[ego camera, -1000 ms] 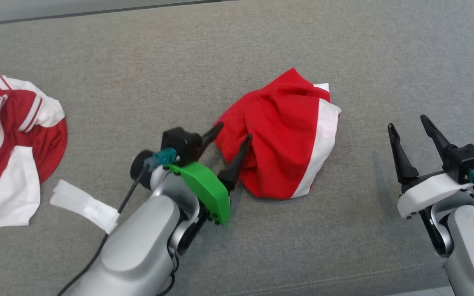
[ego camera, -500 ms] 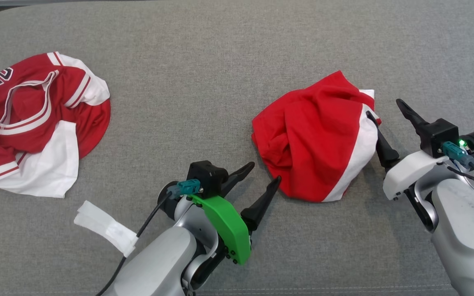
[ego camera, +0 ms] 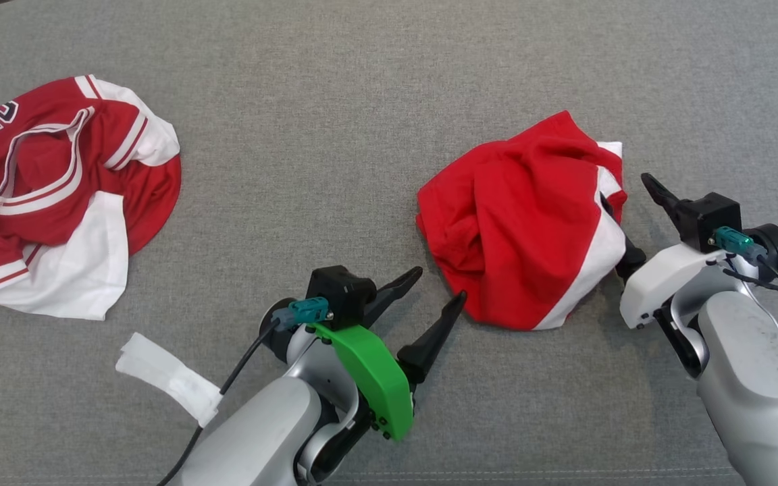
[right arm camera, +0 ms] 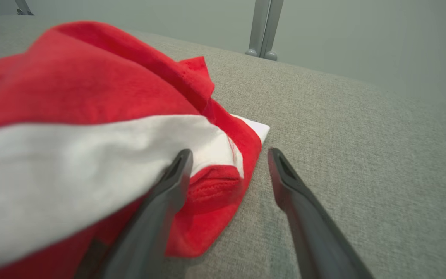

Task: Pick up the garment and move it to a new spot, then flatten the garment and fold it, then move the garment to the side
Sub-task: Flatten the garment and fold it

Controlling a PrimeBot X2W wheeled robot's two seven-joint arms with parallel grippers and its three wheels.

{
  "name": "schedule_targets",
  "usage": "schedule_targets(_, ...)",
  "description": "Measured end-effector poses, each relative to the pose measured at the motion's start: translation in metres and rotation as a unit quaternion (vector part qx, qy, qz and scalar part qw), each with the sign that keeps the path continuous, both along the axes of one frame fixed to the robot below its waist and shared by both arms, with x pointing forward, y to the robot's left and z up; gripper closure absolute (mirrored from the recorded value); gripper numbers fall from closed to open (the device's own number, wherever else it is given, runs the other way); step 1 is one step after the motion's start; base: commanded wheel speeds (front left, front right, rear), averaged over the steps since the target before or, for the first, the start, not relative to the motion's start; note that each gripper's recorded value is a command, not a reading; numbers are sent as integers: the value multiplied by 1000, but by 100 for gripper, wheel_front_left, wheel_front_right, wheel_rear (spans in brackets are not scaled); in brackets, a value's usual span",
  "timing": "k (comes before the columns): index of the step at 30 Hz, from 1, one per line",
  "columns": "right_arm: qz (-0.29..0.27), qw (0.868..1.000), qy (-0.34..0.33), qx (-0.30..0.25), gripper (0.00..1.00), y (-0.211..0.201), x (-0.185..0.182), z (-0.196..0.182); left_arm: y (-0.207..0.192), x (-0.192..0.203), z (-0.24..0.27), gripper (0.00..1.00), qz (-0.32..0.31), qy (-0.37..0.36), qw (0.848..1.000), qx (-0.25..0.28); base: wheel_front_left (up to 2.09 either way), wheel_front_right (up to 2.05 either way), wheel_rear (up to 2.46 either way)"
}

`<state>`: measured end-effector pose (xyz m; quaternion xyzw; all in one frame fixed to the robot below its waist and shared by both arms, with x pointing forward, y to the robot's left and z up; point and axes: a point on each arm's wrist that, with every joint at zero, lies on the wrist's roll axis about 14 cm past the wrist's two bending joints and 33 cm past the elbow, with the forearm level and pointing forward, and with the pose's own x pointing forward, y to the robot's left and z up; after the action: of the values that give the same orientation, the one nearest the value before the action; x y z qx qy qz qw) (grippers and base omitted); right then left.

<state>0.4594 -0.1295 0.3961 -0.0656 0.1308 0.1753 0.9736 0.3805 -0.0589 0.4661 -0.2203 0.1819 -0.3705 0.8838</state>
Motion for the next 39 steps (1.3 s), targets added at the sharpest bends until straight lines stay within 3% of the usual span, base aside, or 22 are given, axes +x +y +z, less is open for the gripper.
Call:
schedule_targets(1,-1,1000,3,3,11,1,0,-2,0,-1,0,0,-2,0,1000,-1,0,0,0)
schedule_targets(2,-3,1000,8,6,33,0,-1,-4,-1,-2,1,0,-3,1,1000,-3,0,0,0)
schedule_targets(3,-2,1000,13,7,48,0,-1,-6,-2,-3,1,0,-5,3,1000,-3,0,0,0)
schedule_targets(4,-3,1000,16,8,56,0,-1,-8,-3,-4,1,0,-7,5,1000,-5,0,0,0)
schedule_targets(5,-6,1000,19,11,56,-1,0,-9,-4,-5,1,0,-10,8,1000,-5,0,0,0)
schedule_targets(8,-8,999,30,15,69,0,0,-16,-4,-5,2,0,-11,9,1000,-8,0,0,0)
schedule_targets(10,-11,999,39,23,84,2,-1,-20,-3,-4,2,0,-9,8,1000,-9,0,0,0)
schedule_targets(12,-13,999,43,29,93,5,0,-22,-1,-3,2,0,-7,8,1000,-9,0,0,0)
schedule_targets(15,-16,998,44,35,100,6,4,-21,2,-2,-1,0,-4,11,1000,-3,0,0,0)
schedule_targets(20,-14,998,51,37,100,8,3,-25,3,-3,-1,0,-2,12,1000,-5,0,0,0)
schedule_targets(27,20,995,25,91,100,43,6,2,6,-9,-4,0,3,25,1000,-8,0,0,0)
schedule_targets(32,119,986,-29,117,100,102,8,54,8,-9,1,0,14,25,999,-21,0,0,0)
schedule_targets(39,221,971,-49,72,100,131,0,105,5,-12,17,0,25,15,998,-47,0,0,0)
